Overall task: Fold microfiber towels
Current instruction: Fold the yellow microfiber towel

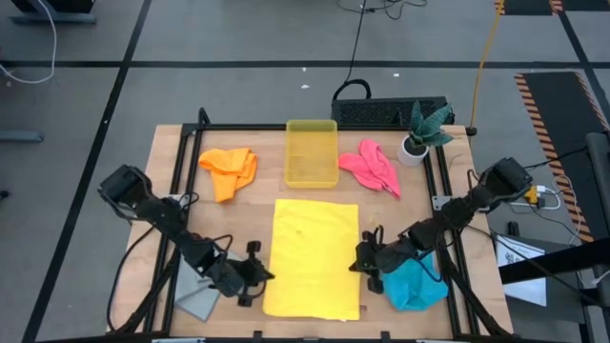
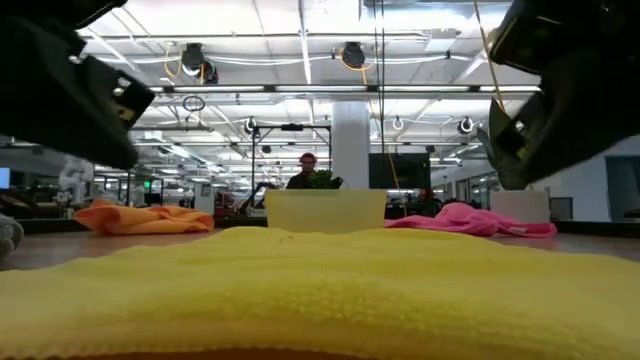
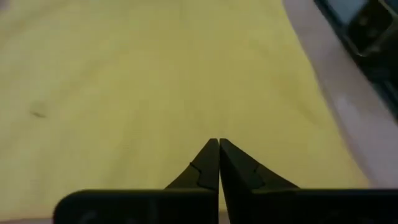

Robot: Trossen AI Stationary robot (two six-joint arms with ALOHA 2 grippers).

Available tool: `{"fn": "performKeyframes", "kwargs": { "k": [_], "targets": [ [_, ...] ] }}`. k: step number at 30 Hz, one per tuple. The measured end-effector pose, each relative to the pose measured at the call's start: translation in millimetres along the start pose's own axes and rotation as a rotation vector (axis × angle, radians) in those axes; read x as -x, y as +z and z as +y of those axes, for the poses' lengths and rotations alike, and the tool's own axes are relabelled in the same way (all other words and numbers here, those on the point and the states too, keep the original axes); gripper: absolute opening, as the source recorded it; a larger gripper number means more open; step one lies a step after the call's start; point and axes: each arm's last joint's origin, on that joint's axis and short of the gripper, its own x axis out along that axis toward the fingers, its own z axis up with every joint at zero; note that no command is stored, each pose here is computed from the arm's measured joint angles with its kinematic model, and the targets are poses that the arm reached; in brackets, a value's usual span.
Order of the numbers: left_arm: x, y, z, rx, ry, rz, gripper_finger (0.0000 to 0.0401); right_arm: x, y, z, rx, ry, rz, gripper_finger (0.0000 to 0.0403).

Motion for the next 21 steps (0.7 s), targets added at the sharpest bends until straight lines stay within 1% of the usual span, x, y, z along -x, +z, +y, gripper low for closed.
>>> {"fn": "performKeyframes", "kwargs": {
  "k": [1, 3, 5, 7, 10, 13, 17, 21],
  "targets": [
    [-0.9, 0.7, 3.3, -0.015, 0.053, -0.013, 0.0004, 0.8, 1.6, -2.1, 0.007, -0.027, -0.017, 0.0],
    [-4.7, 3.1, 13.3, -0.003, 0.169, -0.039, 0.0005, 0.0, 5.1, -7.2, 0.028, -0.076, -0.045, 0.0],
    [-9.1, 7.3, 27.5, 0.042, 0.294, -0.07, 0.0014, -1.1, 5.4, -15.8, 0.059, -0.139, -0.049, 0.0],
    [-13.2, 11.3, 41.7, 0.095, 0.387, -0.093, 0.0026, -2.4, 8.1, -26.1, 0.062, -0.185, -0.063, 0.0001],
    [-19.8, 14.4, 64.3, 0.164, 0.463, -0.082, 0.0049, -3.8, 7.0, -46.5, 0.027, -0.252, -0.047, 0.0011],
    [-25.3, 14.1, 87.6, 0.232, 0.507, -0.038, 0.008, -3.9, 5.2, -62.8, -0.006, -0.303, -0.03, 0.0033],
    [-29.0, 9.9, 119.5, 0.415, 0.608, -0.002, 0.0125, -1.0, 0.3, -81.2, -0.061, -0.334, 0.002, 0.0074],
    [-29.2, 4.7, 146.4, 0.526, 0.704, 0.034, 0.0159, 10.1, 1.0, -92.9, -0.105, -0.34, -0.028, 0.0121]
  ]
}}
